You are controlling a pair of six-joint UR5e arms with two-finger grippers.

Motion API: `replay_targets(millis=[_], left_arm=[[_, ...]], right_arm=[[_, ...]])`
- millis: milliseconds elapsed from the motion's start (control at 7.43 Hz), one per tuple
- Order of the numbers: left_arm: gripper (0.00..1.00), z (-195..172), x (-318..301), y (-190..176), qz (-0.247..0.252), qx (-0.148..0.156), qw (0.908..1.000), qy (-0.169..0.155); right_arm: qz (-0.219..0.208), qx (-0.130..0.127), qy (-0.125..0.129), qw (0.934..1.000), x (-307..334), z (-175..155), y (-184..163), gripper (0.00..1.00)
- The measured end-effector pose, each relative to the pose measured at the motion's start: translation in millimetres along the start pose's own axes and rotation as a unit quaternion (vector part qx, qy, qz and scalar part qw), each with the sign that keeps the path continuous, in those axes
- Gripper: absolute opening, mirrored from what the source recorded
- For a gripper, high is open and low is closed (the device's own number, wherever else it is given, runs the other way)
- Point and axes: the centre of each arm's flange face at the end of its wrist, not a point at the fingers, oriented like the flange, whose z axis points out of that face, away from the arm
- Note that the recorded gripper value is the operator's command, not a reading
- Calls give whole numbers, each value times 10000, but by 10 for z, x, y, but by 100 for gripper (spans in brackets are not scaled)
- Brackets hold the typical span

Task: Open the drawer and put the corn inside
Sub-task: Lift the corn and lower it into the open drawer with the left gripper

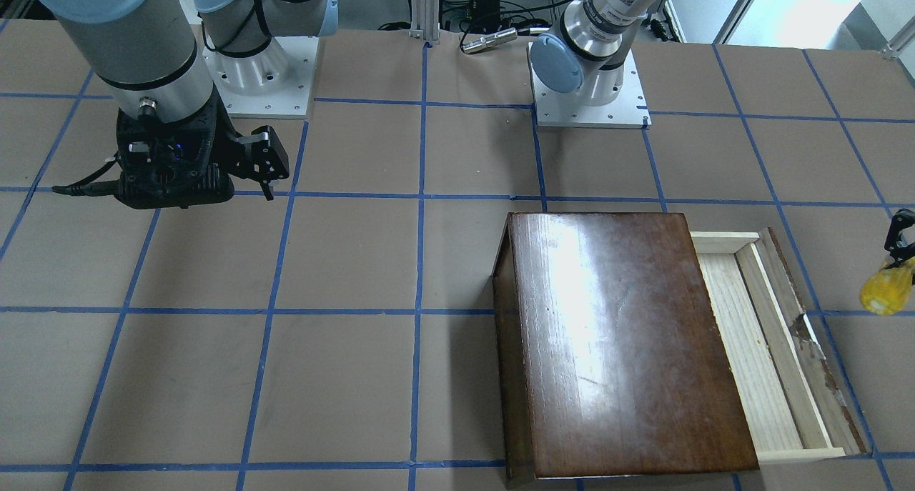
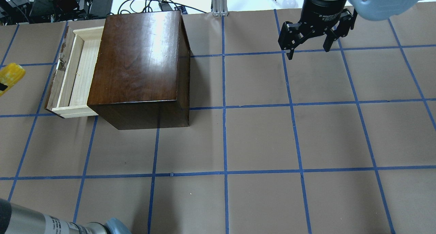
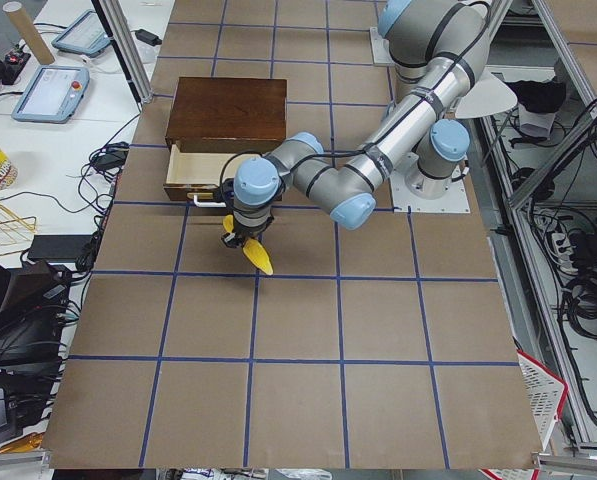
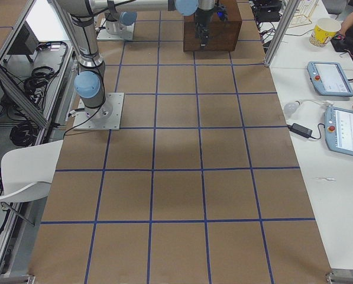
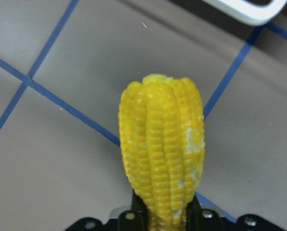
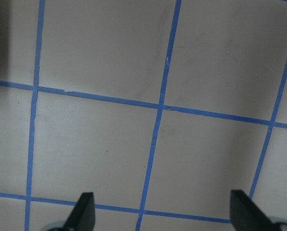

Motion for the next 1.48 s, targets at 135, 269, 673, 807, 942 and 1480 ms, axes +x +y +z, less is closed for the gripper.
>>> replay_targets(millis=[135, 269, 673, 807, 942, 1480], left_arm=[[0, -128, 75, -183, -643, 17, 9979, 18], [0, -236, 195, -424, -1282, 3, 9917, -24], [0, -399, 675, -1135, -2676, -210, 9633, -99], [0, -393, 828, -1337, -3008, -264, 9533, -72], [0, -339, 940, -1513, -3241, -304, 9455, -30], [0, 175, 1038, -1910, -3594, -390, 9323, 108]], right_arm=[[-1, -1, 0, 10000, 0, 0, 0, 100], [-5, -3, 0, 10000, 0, 1, 1, 100], [-6, -5, 0, 10000, 0, 1, 1, 100], [-7, -5, 0, 10000, 0, 1, 1, 100], [-8, -4, 0, 10000, 0, 1, 1, 100], [-5, -3, 0, 10000, 0, 1, 1, 100]])
